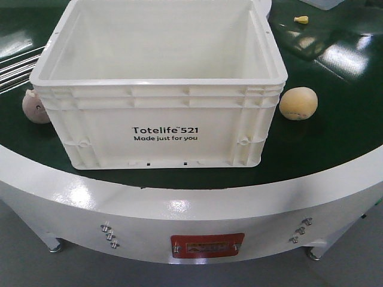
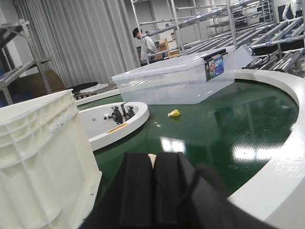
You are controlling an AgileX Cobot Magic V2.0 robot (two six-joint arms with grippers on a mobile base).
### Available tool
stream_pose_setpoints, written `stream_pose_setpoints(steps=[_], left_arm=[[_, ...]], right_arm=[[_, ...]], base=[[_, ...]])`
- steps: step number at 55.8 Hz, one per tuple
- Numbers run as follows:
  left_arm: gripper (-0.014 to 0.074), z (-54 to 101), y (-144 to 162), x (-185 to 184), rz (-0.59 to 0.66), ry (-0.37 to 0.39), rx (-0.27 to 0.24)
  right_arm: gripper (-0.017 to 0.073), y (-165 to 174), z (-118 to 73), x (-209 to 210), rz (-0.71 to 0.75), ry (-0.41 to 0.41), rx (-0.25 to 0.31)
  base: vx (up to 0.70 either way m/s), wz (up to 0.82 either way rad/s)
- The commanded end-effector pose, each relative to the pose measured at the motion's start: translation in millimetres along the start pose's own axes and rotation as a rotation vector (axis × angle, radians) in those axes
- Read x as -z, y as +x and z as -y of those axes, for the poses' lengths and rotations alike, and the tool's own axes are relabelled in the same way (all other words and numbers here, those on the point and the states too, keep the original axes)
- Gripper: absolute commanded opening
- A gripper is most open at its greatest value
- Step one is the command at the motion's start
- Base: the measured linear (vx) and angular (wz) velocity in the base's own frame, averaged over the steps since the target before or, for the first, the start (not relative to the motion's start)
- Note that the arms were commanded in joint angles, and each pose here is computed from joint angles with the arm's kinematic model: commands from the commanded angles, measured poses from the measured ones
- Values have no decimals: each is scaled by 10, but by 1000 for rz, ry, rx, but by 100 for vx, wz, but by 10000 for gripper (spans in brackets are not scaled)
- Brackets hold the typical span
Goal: Place moving items into box and shelve
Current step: 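Move the left gripper down toward the pink ball beside the crate, then grasp the pink ball with the left gripper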
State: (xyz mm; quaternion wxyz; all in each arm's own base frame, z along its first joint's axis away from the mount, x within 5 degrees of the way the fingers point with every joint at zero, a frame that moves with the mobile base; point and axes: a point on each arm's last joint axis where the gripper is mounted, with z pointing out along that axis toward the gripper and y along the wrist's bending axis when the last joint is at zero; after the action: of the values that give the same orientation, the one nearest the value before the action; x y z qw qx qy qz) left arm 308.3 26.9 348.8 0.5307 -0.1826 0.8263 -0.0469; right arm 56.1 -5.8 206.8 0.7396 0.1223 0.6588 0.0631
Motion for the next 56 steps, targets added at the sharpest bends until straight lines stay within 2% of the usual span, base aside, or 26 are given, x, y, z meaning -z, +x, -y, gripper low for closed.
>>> stream_pose_setpoints(steps=[1,6,11,13,16,20,22,24,28,33,37,48,53,56], left_arm=[[235,70,-180,-75,44,20,21],[328,58,-109,-340,-54,-17,44],[370,31,-28,-609,-175,-78,39],[373,19,6,-716,-223,-101,26],[373,4,56,-855,-290,-125,-18],[373,-3,139,-1051,-399,-134,-96],[373,2,173,-1130,-441,-128,-119],[373,11,206,-1206,-478,-117,-133],[373,51,252,-1340,-536,-79,-130],[377,104,317,-1500,-581,-19,-120],[386,115,351,-1590,-587,-1,-121],[386,-12,489,-1812,-588,-71,-232],[327,-47,567,-1874,-613,-85,-248],[248,-64,606,-1895,-632,-90,-247]], right_arm=[[-3,-67,0,9,91,-5,-11],[-1,-63,1,9,86,-5,-11],[0,-60,1,8,83,-5,-17],[1,-60,1,8,83,-5,-27],[2,-53,1,8,75,-5,-35],[4,-45,1,7,66,-5,-35],[6,-43,2,7,64,-4,-36],[7,-43,2,7,63,-4,-36],[9,-43,2,7,63,-4,-36],[13,-43,2,7,63,-4,-36],[15,-40,2,7,60,-4,-36],[20,-40,2,7,60,-4,-36],[20,-40,2,7,60,-4,-37],[20,-40,2,7,60,-4,-37]], base=[[0,0],[0,0],[0,0],[0,0],[0,0],[0,0],[0,0],[0,0],[0,0],[0,0],[0,0],[0,0],[0,0],[0,0]])
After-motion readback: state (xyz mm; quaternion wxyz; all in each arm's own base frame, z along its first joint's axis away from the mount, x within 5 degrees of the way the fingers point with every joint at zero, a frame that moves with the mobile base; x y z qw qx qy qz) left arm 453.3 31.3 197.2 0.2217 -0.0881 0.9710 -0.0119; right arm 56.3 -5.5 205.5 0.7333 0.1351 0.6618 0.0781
